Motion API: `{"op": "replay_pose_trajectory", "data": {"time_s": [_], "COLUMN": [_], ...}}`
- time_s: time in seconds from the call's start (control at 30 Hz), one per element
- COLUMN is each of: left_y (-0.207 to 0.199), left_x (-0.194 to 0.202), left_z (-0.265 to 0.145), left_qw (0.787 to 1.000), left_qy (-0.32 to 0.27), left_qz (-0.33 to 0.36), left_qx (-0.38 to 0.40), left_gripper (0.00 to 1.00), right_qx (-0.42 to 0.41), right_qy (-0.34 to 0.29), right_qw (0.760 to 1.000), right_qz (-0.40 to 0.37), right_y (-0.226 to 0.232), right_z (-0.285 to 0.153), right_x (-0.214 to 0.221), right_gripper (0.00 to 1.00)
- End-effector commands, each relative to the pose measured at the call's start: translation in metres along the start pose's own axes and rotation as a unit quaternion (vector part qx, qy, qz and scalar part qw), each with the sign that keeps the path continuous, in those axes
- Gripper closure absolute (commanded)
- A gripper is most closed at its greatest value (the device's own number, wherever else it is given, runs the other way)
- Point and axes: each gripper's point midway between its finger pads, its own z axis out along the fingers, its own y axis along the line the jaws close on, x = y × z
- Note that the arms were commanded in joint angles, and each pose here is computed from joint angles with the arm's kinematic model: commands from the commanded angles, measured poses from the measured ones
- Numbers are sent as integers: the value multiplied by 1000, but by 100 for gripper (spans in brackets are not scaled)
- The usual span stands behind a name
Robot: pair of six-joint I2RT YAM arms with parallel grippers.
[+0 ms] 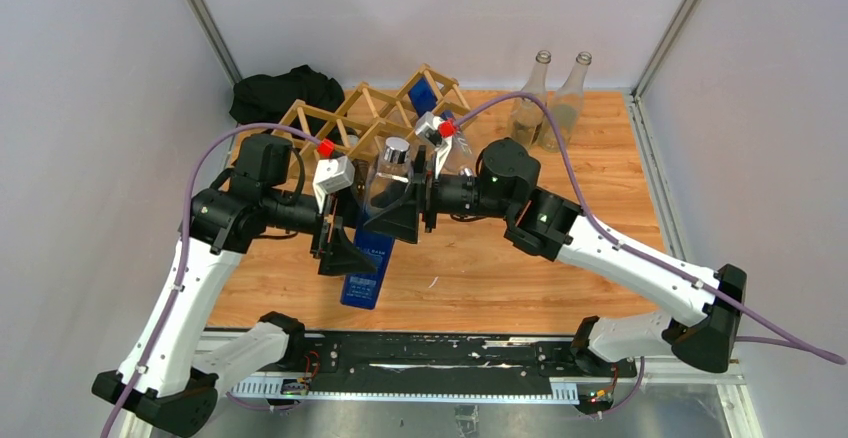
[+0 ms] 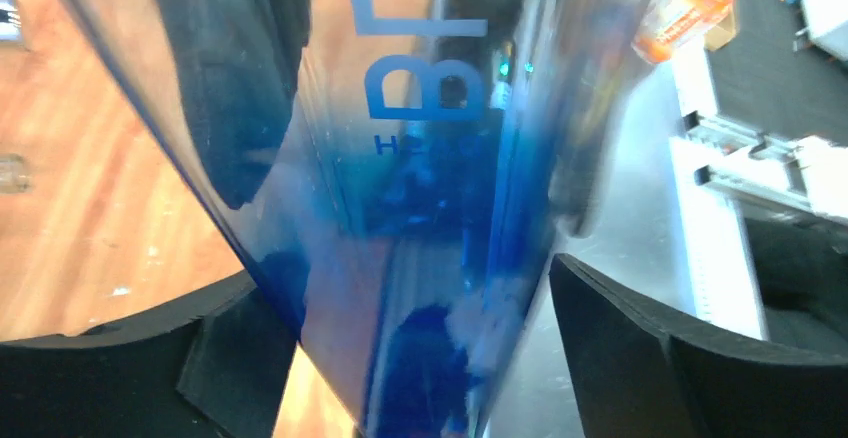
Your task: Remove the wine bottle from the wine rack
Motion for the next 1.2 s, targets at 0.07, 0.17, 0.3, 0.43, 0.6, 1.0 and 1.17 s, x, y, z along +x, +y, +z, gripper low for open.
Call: {"op": "replay_pose_trajectory", "data": {"time_s": [0.07,0.17,0.3,0.43,0.6,1.0,1.17], "left_y": [31,56,75,83,100,123,121], "left_x": [-11,-10,-15,-21,-25,-15,-20], "left_z": [-10,-18,-28,-35,-43,-48,-49], "left_qw": [993,984,972,965,953,938,940], "left_qy": [8,28,41,43,54,81,76], "left_qz": [55,43,36,37,31,12,17], "left_qx": [-101,-172,-228,-257,-296,-336,-333], "left_gripper": [0,0,0,0,0,0,0], "right_qx": [115,191,281,371,545,730,742], "right_qy": [-15,-3,-9,-22,-39,-110,-143], "right_qw": [993,981,958,926,832,670,647], "right_qz": [-34,-46,-50,-68,-97,-86,-99], "right_y": [-24,-48,-75,-98,-144,-256,-291], "right_z": [-31,-59,-111,-165,-243,-356,-367], "right_x": [-20,-16,-13,-15,-28,-63,-85], "right_gripper": [100,100,100,100,100,100,100]}}
